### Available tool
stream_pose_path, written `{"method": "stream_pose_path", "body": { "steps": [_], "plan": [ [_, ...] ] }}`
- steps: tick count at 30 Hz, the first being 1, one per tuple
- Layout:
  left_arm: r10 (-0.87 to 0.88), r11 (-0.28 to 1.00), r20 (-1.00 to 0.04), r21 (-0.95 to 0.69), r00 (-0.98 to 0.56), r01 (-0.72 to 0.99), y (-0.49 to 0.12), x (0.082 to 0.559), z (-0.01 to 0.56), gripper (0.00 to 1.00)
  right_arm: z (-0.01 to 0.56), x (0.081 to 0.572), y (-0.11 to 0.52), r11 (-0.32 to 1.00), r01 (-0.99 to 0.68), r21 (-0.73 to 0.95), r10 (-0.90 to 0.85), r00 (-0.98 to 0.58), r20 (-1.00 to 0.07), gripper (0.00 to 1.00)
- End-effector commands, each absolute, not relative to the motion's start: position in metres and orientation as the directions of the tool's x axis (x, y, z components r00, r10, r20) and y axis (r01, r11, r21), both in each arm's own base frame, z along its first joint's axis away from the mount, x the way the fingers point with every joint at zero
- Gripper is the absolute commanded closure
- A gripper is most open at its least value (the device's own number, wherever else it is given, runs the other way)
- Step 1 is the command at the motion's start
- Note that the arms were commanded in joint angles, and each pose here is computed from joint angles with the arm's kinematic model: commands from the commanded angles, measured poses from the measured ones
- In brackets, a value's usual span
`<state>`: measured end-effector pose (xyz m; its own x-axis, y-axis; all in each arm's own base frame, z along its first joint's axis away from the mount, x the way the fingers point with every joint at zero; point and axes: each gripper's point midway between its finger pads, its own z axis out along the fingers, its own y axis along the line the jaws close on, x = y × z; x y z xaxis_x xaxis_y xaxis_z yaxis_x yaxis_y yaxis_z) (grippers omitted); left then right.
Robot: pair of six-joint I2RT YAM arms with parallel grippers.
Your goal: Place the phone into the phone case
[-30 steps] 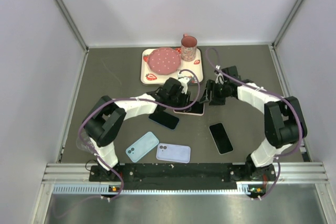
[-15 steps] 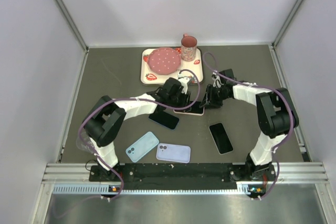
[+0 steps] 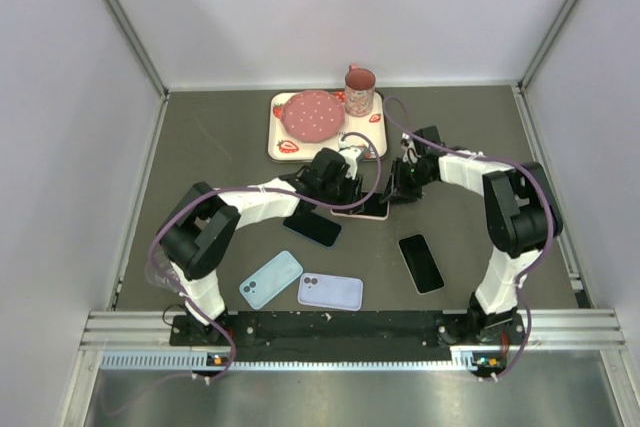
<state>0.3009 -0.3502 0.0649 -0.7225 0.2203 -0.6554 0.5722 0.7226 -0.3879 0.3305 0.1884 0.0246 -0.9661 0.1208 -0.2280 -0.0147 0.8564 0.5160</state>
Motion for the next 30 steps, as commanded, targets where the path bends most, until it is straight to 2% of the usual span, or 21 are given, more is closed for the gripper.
{"method": "stream_pose_path", "body": {
  "steps": [1,8,30],
  "plan": [
    [0.204,0.700,-0.687,-0.395,-0.697,0.595,-0.364,0.307,0.081,0.63,-0.009,0.326,0.155,0.956,0.015,0.292,0.081,-0.973,-0.217,0.69],
    [0.241,0.707,-0.647,-0.394,-0.724,0.587,-0.368,0.303,0.069,0.63,-0.022,0.321,0.152,0.986,-0.013,0.167,0.019,-0.981,-0.191,0.71],
    [0.282,0.758,-0.506,-0.403,-0.815,0.512,-0.369,0.300,0.014,0.62,-0.038,0.315,0.137,0.997,-0.061,-0.055,-0.068,-0.988,-0.139,0.73]
  ]
}}
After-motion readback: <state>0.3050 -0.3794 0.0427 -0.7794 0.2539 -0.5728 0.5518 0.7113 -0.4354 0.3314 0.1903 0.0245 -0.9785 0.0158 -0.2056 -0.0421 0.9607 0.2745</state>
